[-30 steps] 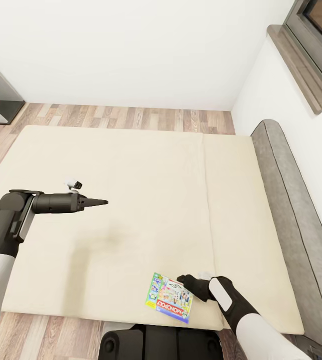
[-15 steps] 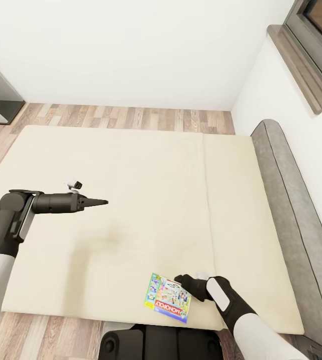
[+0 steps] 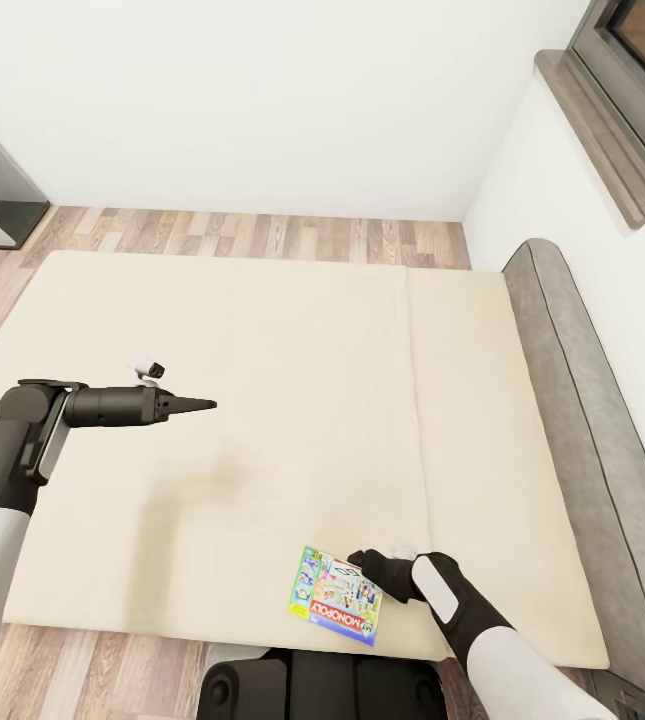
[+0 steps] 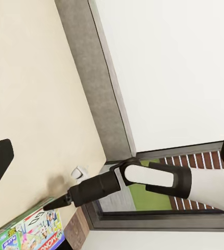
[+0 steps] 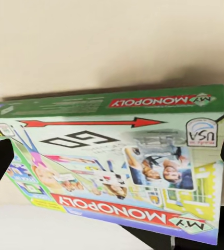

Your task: Put all the toys in the child's room - the three board games (two on the bed and one on the table), the two jigsaw puzzles on the table, and the tennis ball on the table - inside the toy box on the table in the child's room.

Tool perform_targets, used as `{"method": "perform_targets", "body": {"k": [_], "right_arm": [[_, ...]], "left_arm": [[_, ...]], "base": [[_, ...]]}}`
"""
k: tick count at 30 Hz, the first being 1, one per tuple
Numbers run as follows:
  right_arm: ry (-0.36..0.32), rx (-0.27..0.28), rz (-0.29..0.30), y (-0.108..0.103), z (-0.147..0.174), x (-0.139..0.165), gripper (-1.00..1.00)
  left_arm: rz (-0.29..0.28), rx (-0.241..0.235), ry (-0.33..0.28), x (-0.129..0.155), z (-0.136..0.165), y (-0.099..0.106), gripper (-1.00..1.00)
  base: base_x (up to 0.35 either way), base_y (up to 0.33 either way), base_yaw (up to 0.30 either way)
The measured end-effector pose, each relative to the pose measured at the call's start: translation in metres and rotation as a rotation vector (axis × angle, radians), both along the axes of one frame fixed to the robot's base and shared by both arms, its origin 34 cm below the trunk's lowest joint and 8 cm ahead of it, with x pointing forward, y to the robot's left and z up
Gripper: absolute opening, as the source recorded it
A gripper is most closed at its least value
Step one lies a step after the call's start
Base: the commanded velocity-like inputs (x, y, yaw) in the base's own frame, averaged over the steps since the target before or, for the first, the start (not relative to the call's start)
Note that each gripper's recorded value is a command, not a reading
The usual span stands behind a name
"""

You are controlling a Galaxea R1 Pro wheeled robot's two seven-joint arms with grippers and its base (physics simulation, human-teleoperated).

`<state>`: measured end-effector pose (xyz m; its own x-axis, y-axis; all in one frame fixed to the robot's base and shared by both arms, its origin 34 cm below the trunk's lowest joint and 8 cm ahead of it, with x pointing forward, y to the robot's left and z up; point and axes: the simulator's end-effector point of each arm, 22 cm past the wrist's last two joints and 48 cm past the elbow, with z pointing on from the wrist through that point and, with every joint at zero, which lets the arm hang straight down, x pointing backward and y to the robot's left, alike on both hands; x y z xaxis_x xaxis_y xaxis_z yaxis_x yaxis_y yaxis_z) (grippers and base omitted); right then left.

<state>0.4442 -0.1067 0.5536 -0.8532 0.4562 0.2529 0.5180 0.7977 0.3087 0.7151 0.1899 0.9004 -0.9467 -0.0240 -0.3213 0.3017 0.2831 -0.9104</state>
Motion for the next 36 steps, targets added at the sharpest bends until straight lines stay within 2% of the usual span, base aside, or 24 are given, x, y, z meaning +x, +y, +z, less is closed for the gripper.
{"method": "perform_targets", "body": {"k": [6, 10, 36], "right_arm": [[-0.001, 0.003, -0.007, -0.0015, 0.0001, 0.0006, 1.0], [0.001, -0.012, 0.015, -0.0077, -0.0018, -0.0023, 1.0], [-0.001, -0.012, 0.01, -0.0082, -0.0018, -0.0009, 1.0]], "left_arm": [[0.0, 0.0, 0.0, -0.0001, 0.0002, 0.0, 1.0], [0.0, 0.0, 0.0, 0.0, 0.0, 0.0, 1.0], [-0.001, 0.0, 0.001, -0.0001, -0.0004, -0.0003, 1.0]], "base": [[0.0, 0.0, 0.0], [0.0, 0.0, 0.0], [0.0, 0.0, 0.0]]}}
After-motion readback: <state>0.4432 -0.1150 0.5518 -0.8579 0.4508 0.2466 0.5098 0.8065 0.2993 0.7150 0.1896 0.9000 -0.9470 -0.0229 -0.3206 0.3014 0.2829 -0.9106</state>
